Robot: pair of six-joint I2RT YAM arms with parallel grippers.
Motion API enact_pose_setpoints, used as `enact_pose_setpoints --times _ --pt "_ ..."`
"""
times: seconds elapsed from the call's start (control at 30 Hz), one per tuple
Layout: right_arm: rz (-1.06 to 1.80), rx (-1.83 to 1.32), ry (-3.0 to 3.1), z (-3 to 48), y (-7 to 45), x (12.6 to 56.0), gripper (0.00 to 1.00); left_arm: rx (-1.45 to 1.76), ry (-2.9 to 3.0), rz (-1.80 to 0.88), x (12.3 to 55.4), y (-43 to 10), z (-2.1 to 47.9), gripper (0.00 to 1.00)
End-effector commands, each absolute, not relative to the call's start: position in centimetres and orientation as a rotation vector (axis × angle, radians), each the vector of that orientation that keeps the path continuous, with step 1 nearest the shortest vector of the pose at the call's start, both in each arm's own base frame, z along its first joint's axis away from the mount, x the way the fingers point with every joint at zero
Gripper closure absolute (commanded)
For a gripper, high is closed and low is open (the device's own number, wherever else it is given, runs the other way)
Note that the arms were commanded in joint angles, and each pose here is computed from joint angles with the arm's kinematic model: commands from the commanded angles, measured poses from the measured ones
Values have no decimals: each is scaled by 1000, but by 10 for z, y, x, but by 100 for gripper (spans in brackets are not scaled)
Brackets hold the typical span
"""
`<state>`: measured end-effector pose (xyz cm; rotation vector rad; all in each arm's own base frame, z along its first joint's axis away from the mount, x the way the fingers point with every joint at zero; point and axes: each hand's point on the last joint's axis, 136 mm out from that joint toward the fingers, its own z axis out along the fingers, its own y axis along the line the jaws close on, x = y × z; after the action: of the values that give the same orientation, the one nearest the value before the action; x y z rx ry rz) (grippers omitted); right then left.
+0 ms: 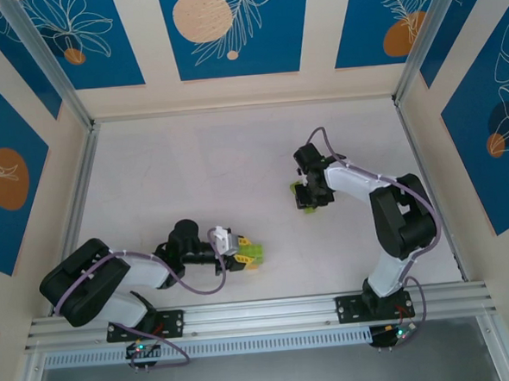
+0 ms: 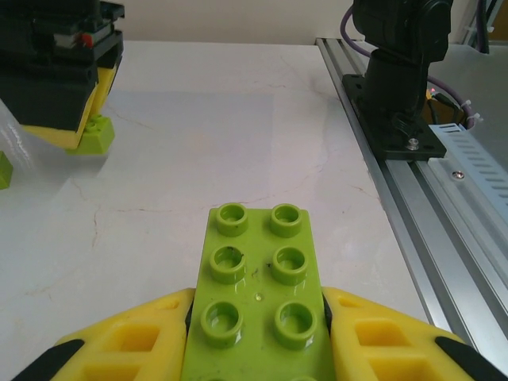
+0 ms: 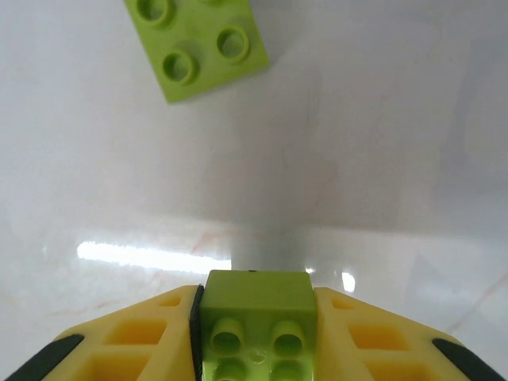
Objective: Assemble a carrot with lego
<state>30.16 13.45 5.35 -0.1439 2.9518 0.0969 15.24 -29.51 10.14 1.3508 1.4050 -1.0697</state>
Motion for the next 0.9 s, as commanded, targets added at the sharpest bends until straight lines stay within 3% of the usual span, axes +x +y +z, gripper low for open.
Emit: enact_pose_setpoints --times 0.0,0.37,0.87 --pt "90 -126 3010 76 143 269 65 1376 1395 -1070 154 -297 99 75" --pt "175 -123 3049 145 219 205 64 1375 1404 -1062 155 -297 98 75" --pt "259 0 3082 152 269 163 65 1373 1418 -1045 159 -298 95 76"
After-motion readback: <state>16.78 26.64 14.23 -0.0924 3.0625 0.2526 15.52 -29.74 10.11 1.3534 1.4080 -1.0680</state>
